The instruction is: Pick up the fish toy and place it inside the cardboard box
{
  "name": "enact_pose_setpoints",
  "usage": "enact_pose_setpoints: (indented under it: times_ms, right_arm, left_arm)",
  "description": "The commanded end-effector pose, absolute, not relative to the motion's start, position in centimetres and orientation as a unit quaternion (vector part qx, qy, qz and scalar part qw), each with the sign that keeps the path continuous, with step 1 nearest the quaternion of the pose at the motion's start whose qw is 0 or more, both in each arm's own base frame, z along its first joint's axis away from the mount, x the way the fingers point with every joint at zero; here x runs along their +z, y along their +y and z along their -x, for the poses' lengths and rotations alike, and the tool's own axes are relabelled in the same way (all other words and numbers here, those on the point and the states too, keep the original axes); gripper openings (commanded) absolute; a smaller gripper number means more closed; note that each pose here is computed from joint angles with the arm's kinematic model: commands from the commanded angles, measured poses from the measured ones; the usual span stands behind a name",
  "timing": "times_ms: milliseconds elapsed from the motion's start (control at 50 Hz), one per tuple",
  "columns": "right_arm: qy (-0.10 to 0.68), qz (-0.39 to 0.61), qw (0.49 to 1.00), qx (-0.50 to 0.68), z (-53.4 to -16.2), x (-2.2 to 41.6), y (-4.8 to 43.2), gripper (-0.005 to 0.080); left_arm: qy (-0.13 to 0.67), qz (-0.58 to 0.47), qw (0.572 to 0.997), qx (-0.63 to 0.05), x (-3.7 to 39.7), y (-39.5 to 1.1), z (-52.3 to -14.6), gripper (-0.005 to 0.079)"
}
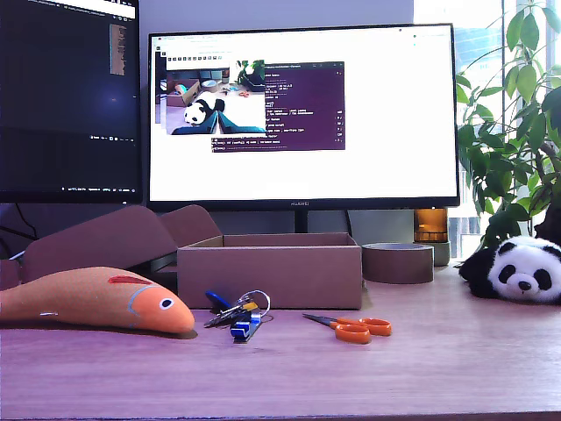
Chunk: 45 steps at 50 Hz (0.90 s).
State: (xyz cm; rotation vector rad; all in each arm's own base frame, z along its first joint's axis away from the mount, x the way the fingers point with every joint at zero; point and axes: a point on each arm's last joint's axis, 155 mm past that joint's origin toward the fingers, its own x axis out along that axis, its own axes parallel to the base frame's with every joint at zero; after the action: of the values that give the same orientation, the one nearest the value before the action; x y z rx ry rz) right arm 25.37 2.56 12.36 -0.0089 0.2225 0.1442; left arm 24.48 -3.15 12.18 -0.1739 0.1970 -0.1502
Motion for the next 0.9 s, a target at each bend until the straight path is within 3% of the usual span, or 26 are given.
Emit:
enact_pose_setpoints:
  times_ms: [0, 400, 680, 880]
  right_arm:
    - [0.129, 0.002, 0.989, 0.074, -25.2, 11.2, 2.6, -0.0012]
    - [0.119, -0.002, 0.987, 0.11, -25.1, 11.6, 4.0, -0.0012]
    - [0.12, -0.042, 0.967, 0.222, -23.7, 12.1, 8.2, -0.0012]
    - [0.121, -0.044, 0.956, 0.265, -22.9, 12.2, 9.9, -0.0012]
  left_arm:
    - [0.065, 0.086, 0.991, -0.078, 14.0, -3.2, -24.7, -0.0012]
    - [0.047, 0.085, 0.992, -0.085, 14.9, -3.4, -24.7, -0.0012]
    - [0.002, 0.072, 0.982, -0.174, 17.8, -6.6, -23.9, -0.0012]
    - [-0.022, 0.067, 0.977, -0.201, 20.1, -7.7, -23.2, -0.0014]
